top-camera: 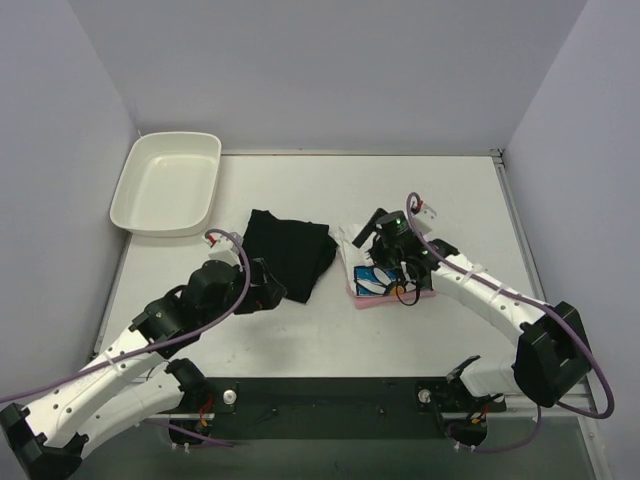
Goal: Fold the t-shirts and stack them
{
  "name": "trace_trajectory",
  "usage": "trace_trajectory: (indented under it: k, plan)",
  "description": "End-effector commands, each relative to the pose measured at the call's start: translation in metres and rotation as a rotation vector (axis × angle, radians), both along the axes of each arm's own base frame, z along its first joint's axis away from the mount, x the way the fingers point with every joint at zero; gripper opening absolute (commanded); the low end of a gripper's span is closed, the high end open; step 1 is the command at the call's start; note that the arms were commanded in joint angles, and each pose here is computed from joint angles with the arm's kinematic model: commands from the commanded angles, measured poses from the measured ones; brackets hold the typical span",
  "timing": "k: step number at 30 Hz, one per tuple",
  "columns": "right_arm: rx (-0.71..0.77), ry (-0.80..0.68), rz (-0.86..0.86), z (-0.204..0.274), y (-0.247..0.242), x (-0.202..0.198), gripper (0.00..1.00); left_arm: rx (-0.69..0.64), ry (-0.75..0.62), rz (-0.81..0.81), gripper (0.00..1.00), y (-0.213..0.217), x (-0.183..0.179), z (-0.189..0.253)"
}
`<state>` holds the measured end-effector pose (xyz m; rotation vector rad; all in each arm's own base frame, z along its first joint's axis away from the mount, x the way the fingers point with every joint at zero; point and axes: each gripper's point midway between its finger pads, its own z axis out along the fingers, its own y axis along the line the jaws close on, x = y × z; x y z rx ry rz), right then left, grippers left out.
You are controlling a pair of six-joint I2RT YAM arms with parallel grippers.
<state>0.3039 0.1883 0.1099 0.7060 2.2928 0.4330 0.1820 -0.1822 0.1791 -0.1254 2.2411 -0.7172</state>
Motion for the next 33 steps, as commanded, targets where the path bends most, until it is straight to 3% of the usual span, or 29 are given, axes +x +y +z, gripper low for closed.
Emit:
trace_trajectory:
  k: [1,4,8,12,17,22,33]
  plan:
    - [-0.056,-0.103,0.079,0.055,0.011,0.016,1.00,0.091,-0.042,0.038,0.97,0.007,0.016,0.011]
    - [-0.049,-0.133,0.149,0.067,0.029,0.013,1.00,0.193,0.020,0.118,0.97,0.022,0.027,-0.014]
    - [-0.059,-0.193,0.209,0.085,0.042,0.007,1.00,0.219,0.094,0.235,0.97,0.046,0.041,-0.043]
    - [-0.077,-0.216,0.260,0.090,0.048,-0.003,1.00,0.137,0.078,0.335,0.97,0.072,0.070,-0.048]
    - [-0.088,-0.223,0.294,0.088,0.046,-0.012,1.00,0.084,0.154,0.394,0.98,0.092,0.096,-0.072]
    - [-0.095,-0.237,0.313,0.089,0.042,-0.020,1.00,0.055,0.223,0.407,0.97,0.090,0.110,-0.103]
    - [-0.126,-0.239,0.308,0.083,0.023,-0.031,1.00,-0.016,0.239,0.517,0.94,0.116,0.129,-0.135]
